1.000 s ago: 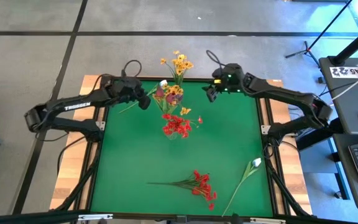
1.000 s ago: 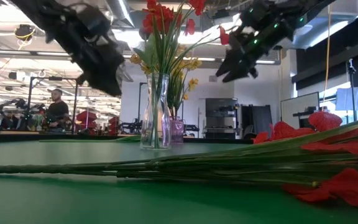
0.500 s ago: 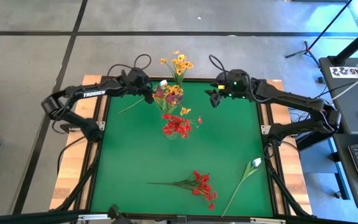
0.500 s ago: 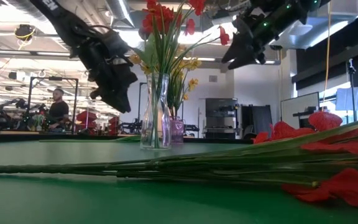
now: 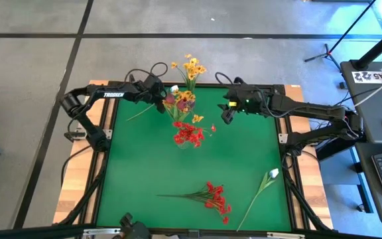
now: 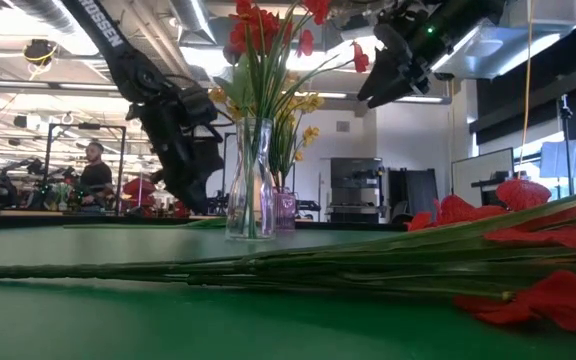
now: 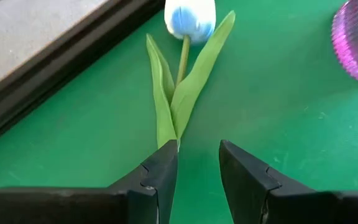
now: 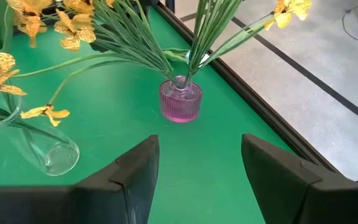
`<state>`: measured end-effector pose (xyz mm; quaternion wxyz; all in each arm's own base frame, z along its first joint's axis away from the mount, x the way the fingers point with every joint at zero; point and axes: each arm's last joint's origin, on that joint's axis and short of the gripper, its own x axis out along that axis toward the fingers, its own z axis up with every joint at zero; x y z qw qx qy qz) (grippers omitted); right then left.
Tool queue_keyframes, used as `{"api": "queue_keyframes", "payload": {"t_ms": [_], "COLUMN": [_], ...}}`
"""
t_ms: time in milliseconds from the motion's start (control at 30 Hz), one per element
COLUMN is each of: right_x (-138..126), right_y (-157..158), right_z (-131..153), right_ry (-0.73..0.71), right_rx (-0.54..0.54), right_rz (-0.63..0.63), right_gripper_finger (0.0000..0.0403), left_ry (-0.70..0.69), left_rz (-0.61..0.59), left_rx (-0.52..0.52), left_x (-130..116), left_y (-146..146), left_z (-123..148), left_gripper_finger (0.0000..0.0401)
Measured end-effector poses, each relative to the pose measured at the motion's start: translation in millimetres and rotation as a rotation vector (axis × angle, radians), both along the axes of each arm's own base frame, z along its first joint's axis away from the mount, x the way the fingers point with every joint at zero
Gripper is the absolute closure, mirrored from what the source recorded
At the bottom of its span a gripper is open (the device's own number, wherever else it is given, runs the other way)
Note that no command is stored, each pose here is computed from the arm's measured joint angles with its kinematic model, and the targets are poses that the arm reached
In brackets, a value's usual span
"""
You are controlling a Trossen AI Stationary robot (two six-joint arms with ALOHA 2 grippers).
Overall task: Sort flowers into vase by color
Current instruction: Put the top white flower into the pink transparent vase
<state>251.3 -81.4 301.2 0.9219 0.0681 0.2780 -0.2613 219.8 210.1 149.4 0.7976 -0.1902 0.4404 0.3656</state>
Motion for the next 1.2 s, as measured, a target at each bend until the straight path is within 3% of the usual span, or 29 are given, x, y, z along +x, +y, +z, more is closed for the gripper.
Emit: {"api": "queue_keyframes", "payload": {"t_ms": [533, 767, 967, 1067, 1200], "right_x": [1, 1, 1, 1, 1], "right_y": [2, 2, 2, 2, 2], "right_z": [0, 1, 1, 1, 1], "right_ry": [-0.003, -0.011, -0.013, -0.013, -0.012], "right_rx": [-0.005, 0.0, -0.001, -0.001, 0.0], "right_rz": [-0.009, -0.005, -0.004, -0.004, -0.002], "right_gripper_finger": [0.0178, 0.0178, 0.0178, 0.0178, 0.0178], "left_ry": [0.049, 0.096, 0.12, 0.131, 0.148], "left_rz": [0.034, 0.074, 0.082, 0.089, 0.099], "left_rx": [-0.009, -0.12, -0.144, -0.137, -0.127], "left_x": [-5, -16, -16, -16, -17], "left_y": [4, 4, 7, 7, 7], "left_z": [-7, -17, -26, -26, -27], "left_gripper_finger": [0.0287, 0.0287, 0.0288, 0.0306, 0.0365]}}
